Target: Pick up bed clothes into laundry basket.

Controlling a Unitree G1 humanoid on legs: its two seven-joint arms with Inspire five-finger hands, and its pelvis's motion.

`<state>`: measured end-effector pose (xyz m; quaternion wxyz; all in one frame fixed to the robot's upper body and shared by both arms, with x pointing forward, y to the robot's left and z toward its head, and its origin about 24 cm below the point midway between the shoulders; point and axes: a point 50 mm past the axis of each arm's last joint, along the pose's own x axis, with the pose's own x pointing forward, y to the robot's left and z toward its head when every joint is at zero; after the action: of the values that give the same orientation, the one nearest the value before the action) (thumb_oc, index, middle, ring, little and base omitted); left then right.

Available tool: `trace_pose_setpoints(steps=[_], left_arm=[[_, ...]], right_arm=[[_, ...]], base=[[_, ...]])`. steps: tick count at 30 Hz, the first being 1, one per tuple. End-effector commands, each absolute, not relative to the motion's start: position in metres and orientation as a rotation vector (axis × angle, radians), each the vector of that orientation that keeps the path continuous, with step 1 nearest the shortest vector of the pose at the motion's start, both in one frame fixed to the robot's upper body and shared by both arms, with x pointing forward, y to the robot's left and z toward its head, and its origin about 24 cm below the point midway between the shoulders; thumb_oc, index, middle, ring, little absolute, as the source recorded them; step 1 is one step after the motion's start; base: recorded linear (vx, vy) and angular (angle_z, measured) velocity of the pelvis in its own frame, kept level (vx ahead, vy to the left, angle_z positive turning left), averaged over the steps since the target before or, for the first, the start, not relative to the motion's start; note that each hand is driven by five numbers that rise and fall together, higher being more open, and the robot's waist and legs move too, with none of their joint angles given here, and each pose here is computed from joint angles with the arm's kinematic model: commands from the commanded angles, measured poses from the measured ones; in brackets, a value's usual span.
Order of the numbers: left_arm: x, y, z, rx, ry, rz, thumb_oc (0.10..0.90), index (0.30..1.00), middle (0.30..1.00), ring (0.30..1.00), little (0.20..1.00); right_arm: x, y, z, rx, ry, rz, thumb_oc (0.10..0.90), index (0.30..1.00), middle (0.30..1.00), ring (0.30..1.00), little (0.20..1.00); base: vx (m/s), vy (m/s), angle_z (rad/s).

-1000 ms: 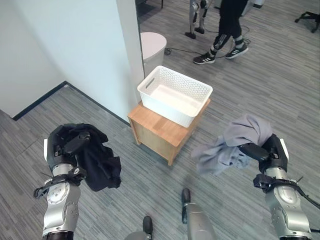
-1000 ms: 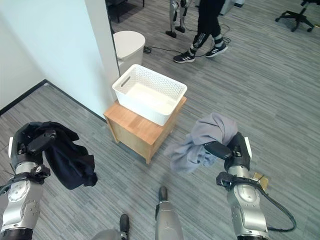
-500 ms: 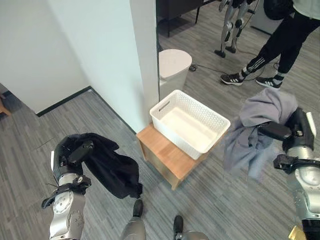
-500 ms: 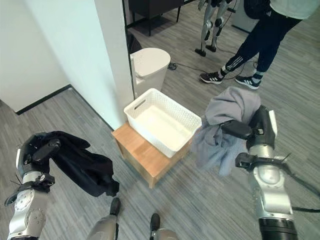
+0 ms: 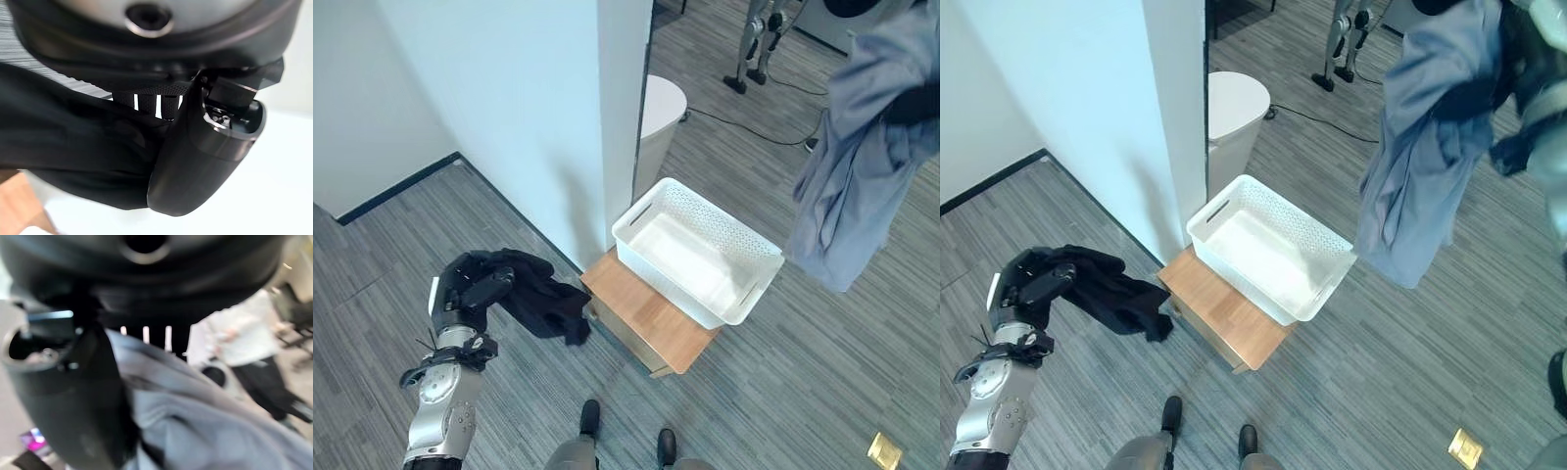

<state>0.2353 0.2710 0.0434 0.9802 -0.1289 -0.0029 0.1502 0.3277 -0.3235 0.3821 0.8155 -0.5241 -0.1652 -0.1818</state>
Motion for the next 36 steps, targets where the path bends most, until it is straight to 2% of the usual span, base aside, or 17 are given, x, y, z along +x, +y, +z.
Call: trace_pose_setpoints(steps=[1, 17, 22, 29, 36], left_arm=[[0.231, 0.288, 0.102, -0.154, -0.284, 0.249, 0.400, 0.300, 0.300, 0.300, 0.300], [0.233, 0.289, 0.096, -0.142, -0.263, 0.268, 0.400, 0.300, 0.300, 0.300, 0.300], [0.237, 0.285, 0.094, -0.133, -0.254, 0.265, 0.400, 0.300, 0.300, 0.300, 0.300], [0.242, 0.280, 0.092, -0.128, -0.250, 0.264, 0.400, 0.300, 0.300, 0.300, 0.300], [0.242, 0.282, 0.092, -0.129, -0.255, 0.290, 0.400, 0.300, 0.300, 0.300, 0.300]], right_arm=[[0.308, -0.309, 0.438, -1.172, -0.559, -0.490, 0.400, 0.300, 0.300, 0.300, 0.300], [0.319, -0.276, 0.443, -1.421, -0.551, -0.425, 0.400, 0.300, 0.300, 0.300, 0.300], [0.327, -0.250, 0.431, -1.587, -0.564, -0.333, 0.400, 0.300, 0.300, 0.300, 0.300], [0.333, -0.236, 0.399, -1.674, -0.554, -0.211, 0.400, 0.300, 0.300, 0.300, 0.300], [0.355, -0.234, 0.327, -1.653, -0.398, -0.034, 0.400, 0.300, 0.300, 0.300, 0.300]], base=[[0.00, 0.040, 0.04], [-0.01, 0.015, 0.03], [-0.02, 0.006, -0.01], [-0.01, 0.005, 0.00], [-0.05, 0.009, -0.04]])
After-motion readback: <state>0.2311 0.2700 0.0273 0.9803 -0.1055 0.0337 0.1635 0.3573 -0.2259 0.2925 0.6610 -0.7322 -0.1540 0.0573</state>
